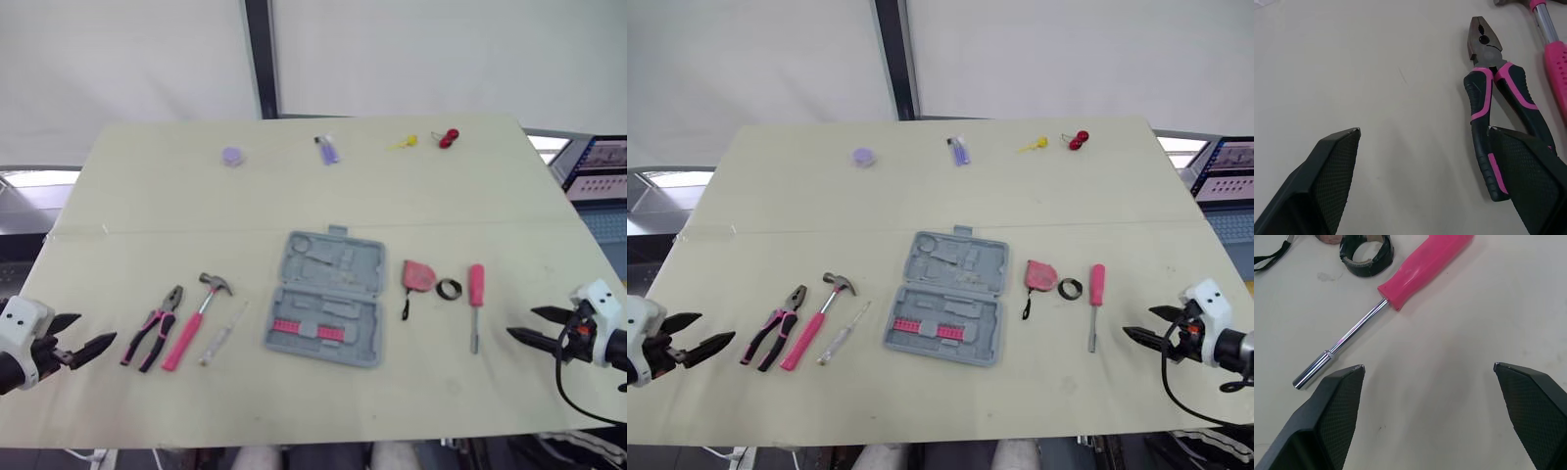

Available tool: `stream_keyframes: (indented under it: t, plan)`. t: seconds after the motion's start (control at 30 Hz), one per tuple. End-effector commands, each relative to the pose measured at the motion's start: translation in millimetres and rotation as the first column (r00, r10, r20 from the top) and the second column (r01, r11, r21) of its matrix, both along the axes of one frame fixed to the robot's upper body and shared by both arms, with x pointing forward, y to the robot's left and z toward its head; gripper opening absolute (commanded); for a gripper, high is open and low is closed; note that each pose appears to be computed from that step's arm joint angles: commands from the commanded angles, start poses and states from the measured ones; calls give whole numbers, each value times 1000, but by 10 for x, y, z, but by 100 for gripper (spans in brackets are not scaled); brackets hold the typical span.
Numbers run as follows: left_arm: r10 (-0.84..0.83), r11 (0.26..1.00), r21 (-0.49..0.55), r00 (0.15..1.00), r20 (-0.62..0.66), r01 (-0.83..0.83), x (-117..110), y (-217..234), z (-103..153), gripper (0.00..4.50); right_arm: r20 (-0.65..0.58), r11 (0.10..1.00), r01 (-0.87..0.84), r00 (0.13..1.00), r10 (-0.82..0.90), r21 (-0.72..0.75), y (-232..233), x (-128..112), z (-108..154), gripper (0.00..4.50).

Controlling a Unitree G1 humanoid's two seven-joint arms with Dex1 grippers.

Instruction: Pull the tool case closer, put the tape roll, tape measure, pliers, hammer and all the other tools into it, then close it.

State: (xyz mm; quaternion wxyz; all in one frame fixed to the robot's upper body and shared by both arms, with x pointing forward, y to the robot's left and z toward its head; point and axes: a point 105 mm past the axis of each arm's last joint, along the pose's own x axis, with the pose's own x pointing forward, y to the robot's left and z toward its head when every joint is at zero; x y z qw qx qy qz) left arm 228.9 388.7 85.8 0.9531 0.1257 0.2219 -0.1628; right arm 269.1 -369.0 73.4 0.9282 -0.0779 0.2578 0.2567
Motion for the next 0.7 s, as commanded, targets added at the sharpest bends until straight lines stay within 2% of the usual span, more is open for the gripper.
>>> stream_keyframes:
  t: [0.03, 0.17, 0.33, 0.47, 0.53, 0.63, 0.7]
  plan:
    - [-56, 998, 7, 998, 39, 56, 31, -77, 166, 446, 83, 999, -29, 996, 27, 25, 46, 70, 281, 450]
    - [-109, 994, -21, 991, 75, 111, 135, -259, 257, 446, 125, 993, -89, 989, 79, 77, 272, 149, 469, 450]
    - [-268, 961, -36, 954, 137, 275, 408, -786, 357, 446, 180, 960, -258, 955, 237, 104, 960, 212, 638, 450]
    - [-398, 915, -10, 907, 138, 403, 647, -1189, 349, 446, 201, 938, -333, 930, 309, 99, 1330, 239, 635, 450]
    - [-470, 883, 44, 878, 91, 468, 770, -1378, 266, 446, 209, 930, -362, 916, 342, 68, 1533, 260, 588, 450]
    - [-521, 853, 38, 849, 82, 520, 931, -1593, 243, 310, 208, 927, -373, 905, 371, -28, 1689, 302, 484, 359]
    - [-558, 830, 32, 825, 89, 557, 1052, -1774, 256, 205, 181, 914, -400, 896, 405, -67, 1784, 280, 377, 259]
